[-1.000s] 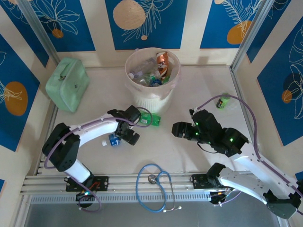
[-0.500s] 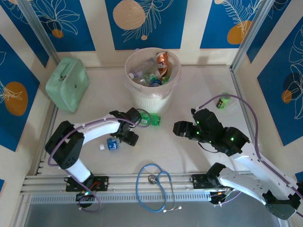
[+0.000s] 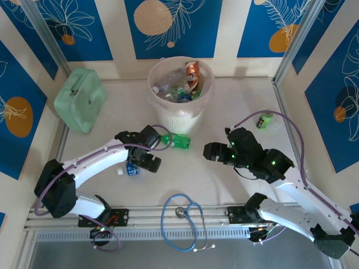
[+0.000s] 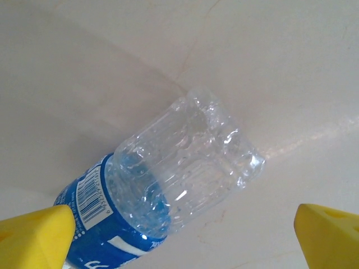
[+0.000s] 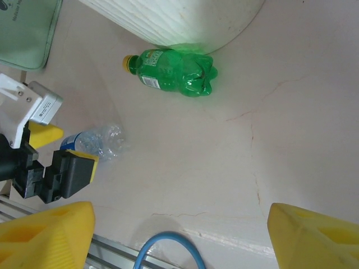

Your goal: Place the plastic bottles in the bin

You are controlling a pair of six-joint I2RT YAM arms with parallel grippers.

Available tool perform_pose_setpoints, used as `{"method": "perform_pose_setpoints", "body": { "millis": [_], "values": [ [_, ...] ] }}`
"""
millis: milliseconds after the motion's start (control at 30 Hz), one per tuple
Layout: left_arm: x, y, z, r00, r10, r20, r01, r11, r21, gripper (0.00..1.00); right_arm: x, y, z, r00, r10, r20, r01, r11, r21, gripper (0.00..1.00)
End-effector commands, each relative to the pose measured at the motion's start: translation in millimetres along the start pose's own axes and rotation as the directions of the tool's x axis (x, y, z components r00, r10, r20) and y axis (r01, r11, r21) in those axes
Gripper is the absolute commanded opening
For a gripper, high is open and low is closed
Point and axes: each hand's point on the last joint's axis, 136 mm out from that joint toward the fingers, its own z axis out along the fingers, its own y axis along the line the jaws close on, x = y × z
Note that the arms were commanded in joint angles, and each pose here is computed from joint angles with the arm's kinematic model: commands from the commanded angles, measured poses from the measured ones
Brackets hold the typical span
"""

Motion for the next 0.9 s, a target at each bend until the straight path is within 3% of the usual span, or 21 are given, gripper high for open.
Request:
{"method": "perform_pose_setpoints", "body": {
  "millis": [0, 300, 567, 767, 867],
  "values": [
    [23.4, 4.7, 4.6, 0.997, -0.006, -0.076, 0.003, 0.999, -0.036, 1.00, -2.4, 10.0, -6.8, 1.000, -0.009, 0.003, 0.009, 0.999, -0.036, 0.82],
    [31.4, 21.6, 18.0, 0.989, -0.006, -0.145, -0.021, 0.983, -0.181, 1.00, -0.9, 7.4, -7.8, 1.000, -0.007, 0.007, 0.007, 0.999, -0.032, 0.82],
    [30.3, 17.6, 30.5, 0.987, 0.037, -0.157, -0.069, 0.976, -0.208, 1.00, 0.2, 4.5, -8.6, 1.000, -0.002, 0.013, 0.002, 1.000, -0.031, 0.83],
    [21.1, 17.9, 50.5, 0.984, -0.043, -0.173, 0.011, 0.983, -0.184, 0.99, -0.9, 3.8, -12.6, 1.000, -0.004, 0.020, 0.004, 1.000, -0.028, 0.83],
    [18.6, 18.5, 53.4, 0.982, -0.087, -0.166, 0.061, 0.986, -0.154, 0.94, -2.0, 1.8, -16.1, 1.000, -0.001, 0.031, 0.002, 1.000, -0.025, 0.83]
  ]
}}
